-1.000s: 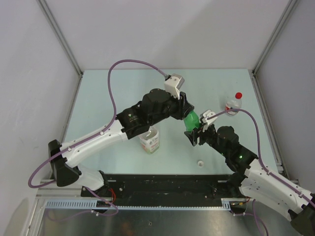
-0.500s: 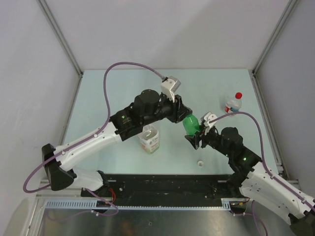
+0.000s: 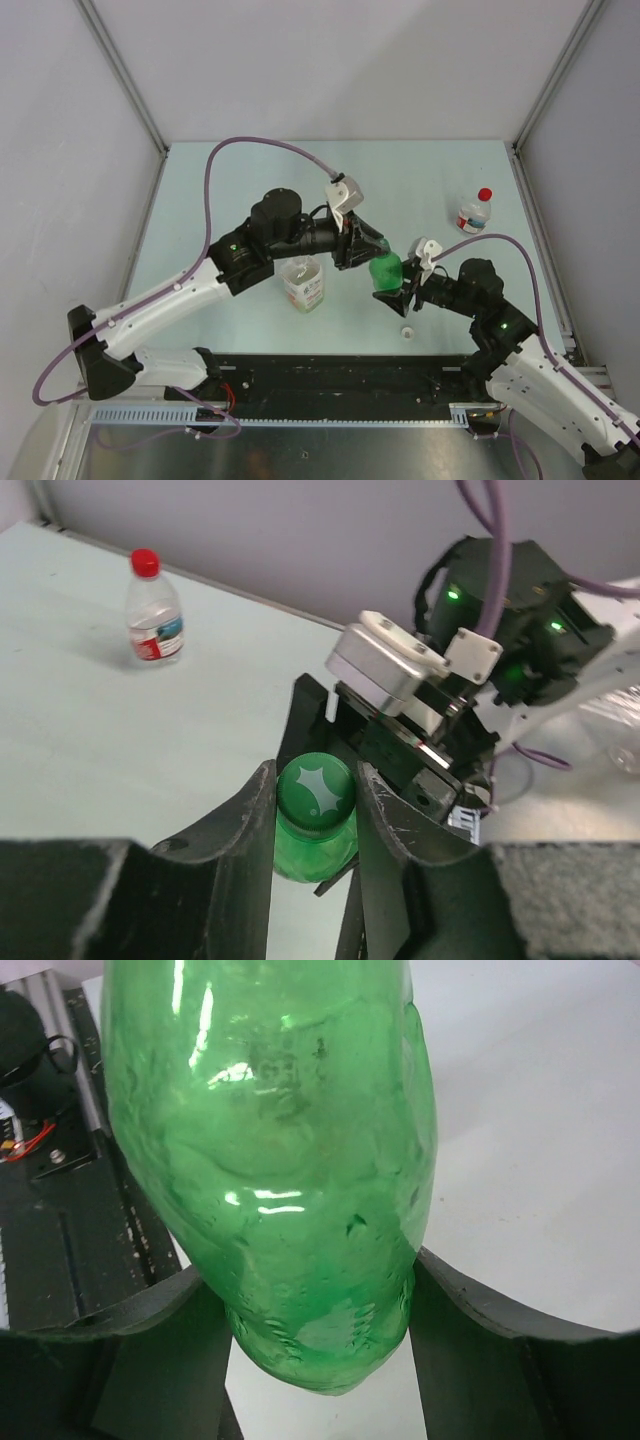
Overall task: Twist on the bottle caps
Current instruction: Screw the bottle cap onto the plastic bottle.
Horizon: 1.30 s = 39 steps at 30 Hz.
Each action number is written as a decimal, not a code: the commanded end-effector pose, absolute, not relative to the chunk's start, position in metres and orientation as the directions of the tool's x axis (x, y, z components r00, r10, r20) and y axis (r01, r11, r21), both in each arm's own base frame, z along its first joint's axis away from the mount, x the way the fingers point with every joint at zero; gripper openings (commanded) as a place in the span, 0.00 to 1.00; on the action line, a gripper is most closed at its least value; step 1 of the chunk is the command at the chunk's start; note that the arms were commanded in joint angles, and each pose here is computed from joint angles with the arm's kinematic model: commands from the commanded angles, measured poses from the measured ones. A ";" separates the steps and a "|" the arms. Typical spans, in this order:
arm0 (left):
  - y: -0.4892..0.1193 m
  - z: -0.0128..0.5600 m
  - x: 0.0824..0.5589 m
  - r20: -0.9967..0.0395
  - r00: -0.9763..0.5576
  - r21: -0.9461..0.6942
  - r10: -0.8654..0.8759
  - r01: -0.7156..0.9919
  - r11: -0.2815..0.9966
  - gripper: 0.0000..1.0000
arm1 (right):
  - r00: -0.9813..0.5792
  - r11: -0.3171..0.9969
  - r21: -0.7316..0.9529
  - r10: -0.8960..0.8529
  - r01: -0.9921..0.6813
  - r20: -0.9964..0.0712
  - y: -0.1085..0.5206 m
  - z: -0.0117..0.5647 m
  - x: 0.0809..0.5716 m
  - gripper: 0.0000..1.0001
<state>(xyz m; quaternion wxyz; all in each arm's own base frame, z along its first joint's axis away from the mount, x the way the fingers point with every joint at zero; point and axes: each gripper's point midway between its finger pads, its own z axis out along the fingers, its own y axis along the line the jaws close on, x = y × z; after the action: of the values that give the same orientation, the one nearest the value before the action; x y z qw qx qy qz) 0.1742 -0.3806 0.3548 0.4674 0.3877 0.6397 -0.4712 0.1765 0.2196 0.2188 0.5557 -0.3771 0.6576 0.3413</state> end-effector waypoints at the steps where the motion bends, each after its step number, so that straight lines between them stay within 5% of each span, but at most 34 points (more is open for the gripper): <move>1: -0.373 0.310 0.127 -0.941 -0.248 -0.245 0.229 0.969 0.044 0.09 | 0.194 0.361 -0.160 0.058 -0.919 -0.979 0.231 0.301 0.158 0.00; 15: -0.363 0.310 0.116 -0.961 -0.159 -0.170 0.226 0.985 -0.029 0.29 | 0.274 0.239 -0.251 0.068 -0.938 -0.959 0.233 0.306 0.135 0.00; 17: -0.363 0.314 0.115 -0.962 -0.162 -0.172 0.218 0.985 -0.025 0.42 | 0.269 0.246 -0.245 0.065 -0.938 -0.961 0.233 0.305 0.137 0.00; 20: -0.365 0.327 0.121 -0.962 -0.196 -0.196 0.190 0.980 0.015 0.86 | 0.251 0.260 -0.227 0.061 -0.938 -0.966 0.233 0.303 0.141 0.00; 22: -0.367 0.340 0.122 -0.963 -0.218 -0.217 0.161 0.976 0.026 0.96 | 0.242 0.274 -0.217 0.062 -0.937 -0.968 0.233 0.303 0.144 0.00; 28: -0.359 0.364 0.123 -0.979 -0.193 -0.190 0.064 0.980 0.053 0.99 | 0.208 0.346 -0.178 0.049 -0.921 -0.977 0.231 0.304 0.160 0.00; 35: -0.339 0.378 0.174 -0.961 -0.265 -0.276 -0.082 0.879 0.390 0.99 | 0.061 0.668 -0.054 -0.013 -0.742 -0.998 0.204 0.283 0.227 0.00; 39: -0.330 0.397 0.205 -0.940 -0.284 -0.342 -0.190 0.774 0.533 0.99 | 0.018 0.733 -0.050 -0.052 -0.679 -0.998 0.196 0.269 0.244 0.00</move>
<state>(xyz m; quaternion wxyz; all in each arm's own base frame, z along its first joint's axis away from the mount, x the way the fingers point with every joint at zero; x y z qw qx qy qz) 0.1670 -0.3433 0.3608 0.4979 0.3388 0.6541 -0.4576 0.2175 0.2149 0.2551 0.6286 -0.3398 0.6353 0.2929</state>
